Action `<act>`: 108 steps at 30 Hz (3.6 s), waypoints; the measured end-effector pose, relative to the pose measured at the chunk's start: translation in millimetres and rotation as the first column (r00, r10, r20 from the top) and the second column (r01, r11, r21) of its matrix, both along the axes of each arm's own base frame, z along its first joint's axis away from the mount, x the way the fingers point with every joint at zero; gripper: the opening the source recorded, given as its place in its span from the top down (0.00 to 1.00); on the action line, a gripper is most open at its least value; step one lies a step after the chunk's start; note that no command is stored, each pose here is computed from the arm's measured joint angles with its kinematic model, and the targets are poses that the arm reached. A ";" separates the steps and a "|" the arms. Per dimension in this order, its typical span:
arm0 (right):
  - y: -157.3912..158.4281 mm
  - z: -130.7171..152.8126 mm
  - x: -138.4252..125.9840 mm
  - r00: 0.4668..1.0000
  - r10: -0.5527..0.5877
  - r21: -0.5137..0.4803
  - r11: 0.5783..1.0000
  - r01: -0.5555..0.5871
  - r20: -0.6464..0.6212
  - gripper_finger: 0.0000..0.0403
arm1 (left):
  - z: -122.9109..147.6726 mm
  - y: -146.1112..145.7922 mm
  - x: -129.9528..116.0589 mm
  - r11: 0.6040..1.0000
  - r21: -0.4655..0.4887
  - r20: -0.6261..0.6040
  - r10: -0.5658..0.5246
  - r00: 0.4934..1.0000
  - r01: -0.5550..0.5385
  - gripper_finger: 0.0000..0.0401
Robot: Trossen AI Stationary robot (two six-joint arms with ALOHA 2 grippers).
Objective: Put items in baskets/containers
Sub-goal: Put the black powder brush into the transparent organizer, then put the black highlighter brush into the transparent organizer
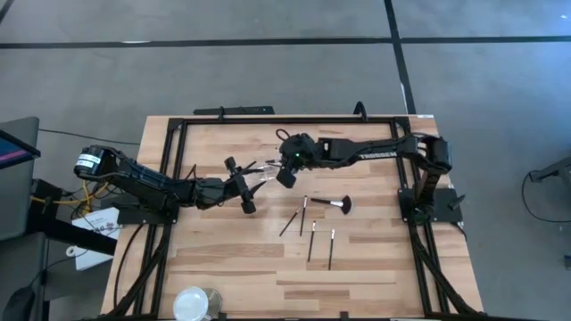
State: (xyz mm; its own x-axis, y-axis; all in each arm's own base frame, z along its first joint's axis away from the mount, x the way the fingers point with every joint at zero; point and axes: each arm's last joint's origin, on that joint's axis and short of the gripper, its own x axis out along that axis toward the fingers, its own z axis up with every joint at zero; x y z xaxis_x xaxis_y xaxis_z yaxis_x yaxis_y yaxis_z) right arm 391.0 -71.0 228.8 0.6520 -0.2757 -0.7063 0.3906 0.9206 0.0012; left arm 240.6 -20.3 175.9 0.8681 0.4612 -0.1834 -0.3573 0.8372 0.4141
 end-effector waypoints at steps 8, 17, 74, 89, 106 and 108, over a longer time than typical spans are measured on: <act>-3.1 -1.3 -4.3 1.000 -0.001 0.037 0.999 0.002 -0.031 0.77 | -0.1 -0.2 0.1 1.000 -0.001 -0.001 -0.007 1.000 0.007 0.51; 32.3 61.6 -14.1 0.976 0.109 0.049 0.994 -0.102 -0.187 0.68 | -0.4 -1.5 0.6 0.997 -0.056 0.019 -0.045 0.999 0.046 0.51; 96.3 -143.5 -145.9 0.981 0.132 -0.039 0.990 -0.139 -0.142 0.68 | -5.2 -7.8 1.4 0.947 -0.221 0.029 -0.233 0.972 0.233 0.51; 101.2 -126.9 -118.3 0.969 0.238 -0.050 0.971 -0.236 0.064 0.89 | -7.8 -18.4 7.3 0.795 -0.416 0.128 -0.430 0.894 0.442 0.51; 115.9 -108.1 -68.1 0.932 0.323 -0.008 0.945 -0.327 0.166 0.90 | -57.3 -26.3 54.6 0.906 -0.283 -0.075 -0.347 0.935 0.314 0.51; 117.2 -112.9 -63.5 0.924 0.350 -0.002 0.935 -0.354 0.150 0.91 | -56.9 -26.5 55.0 0.906 -0.282 -0.074 -0.350 0.934 0.317 0.51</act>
